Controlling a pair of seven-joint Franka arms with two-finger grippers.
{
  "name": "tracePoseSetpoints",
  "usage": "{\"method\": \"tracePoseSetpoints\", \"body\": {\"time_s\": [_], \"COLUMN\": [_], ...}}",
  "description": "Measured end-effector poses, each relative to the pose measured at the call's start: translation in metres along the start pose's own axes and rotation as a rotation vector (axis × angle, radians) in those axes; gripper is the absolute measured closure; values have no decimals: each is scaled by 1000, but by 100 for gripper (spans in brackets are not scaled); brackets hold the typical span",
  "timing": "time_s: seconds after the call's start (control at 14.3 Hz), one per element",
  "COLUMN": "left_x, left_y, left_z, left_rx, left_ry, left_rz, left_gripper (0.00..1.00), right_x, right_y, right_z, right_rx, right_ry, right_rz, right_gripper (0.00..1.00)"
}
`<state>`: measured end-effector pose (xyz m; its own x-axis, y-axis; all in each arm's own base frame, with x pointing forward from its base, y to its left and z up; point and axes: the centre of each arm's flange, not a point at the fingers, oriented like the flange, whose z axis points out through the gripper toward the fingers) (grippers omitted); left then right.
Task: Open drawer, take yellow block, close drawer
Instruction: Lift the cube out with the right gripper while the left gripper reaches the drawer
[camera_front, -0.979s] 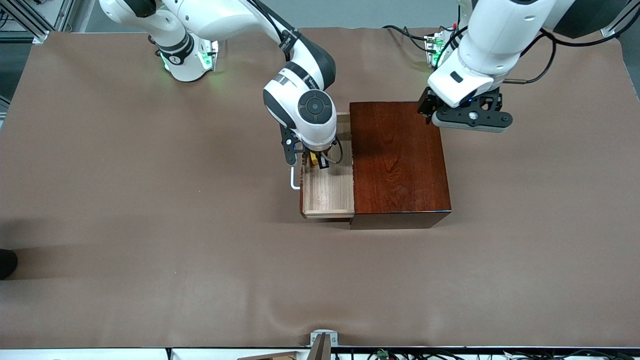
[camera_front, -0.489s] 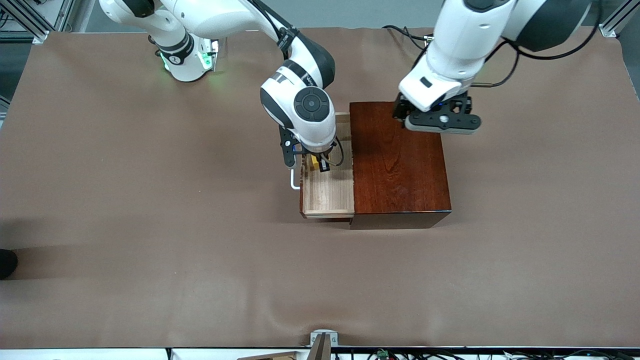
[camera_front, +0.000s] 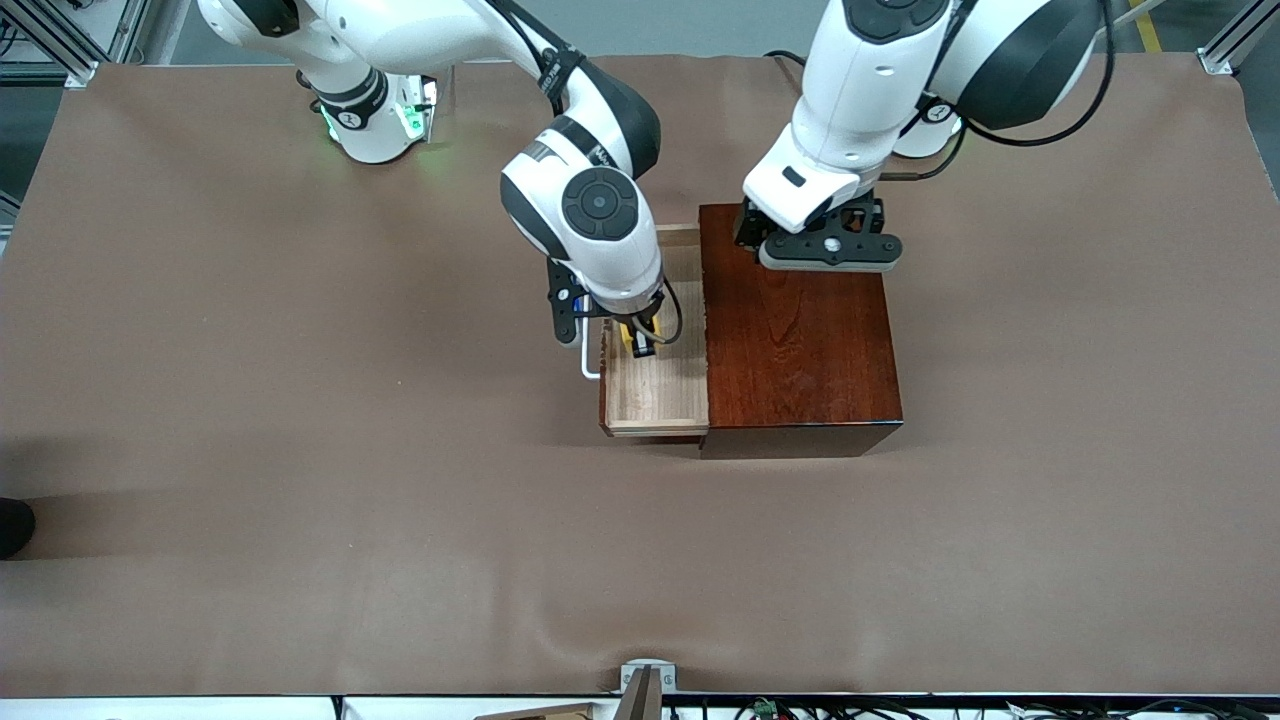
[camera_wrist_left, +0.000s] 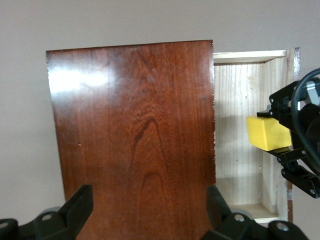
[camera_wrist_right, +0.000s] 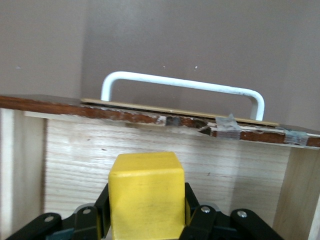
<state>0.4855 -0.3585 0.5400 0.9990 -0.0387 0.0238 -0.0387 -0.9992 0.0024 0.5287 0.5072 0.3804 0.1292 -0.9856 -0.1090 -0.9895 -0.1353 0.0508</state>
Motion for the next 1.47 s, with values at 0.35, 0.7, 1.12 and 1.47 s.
{"method": "tracePoseSetpoints", "body": {"time_s": [0.35,0.7,1.12,1.47], "left_x": [-10,-13,-24,-37], "left_y": [39,67,109,171], "left_z": [18,38,62,85], "left_rx": [-27,-3,-50,-82], "left_ry": [18,36,53,76], "left_rz": [-79,-117,-163,-323], "left_gripper": [0,0,0,0], "right_x": [10,39,91,172], "right_y": [-3,-17,-43,-67], "right_z": [-15,-54,-72,-79], "right_rx": [-36,-68,-65,-145], "right_ry": [24,39,29,31], "right_rz": [-28,-125,-295,-494], "right_gripper": [44,44,44,44]}}
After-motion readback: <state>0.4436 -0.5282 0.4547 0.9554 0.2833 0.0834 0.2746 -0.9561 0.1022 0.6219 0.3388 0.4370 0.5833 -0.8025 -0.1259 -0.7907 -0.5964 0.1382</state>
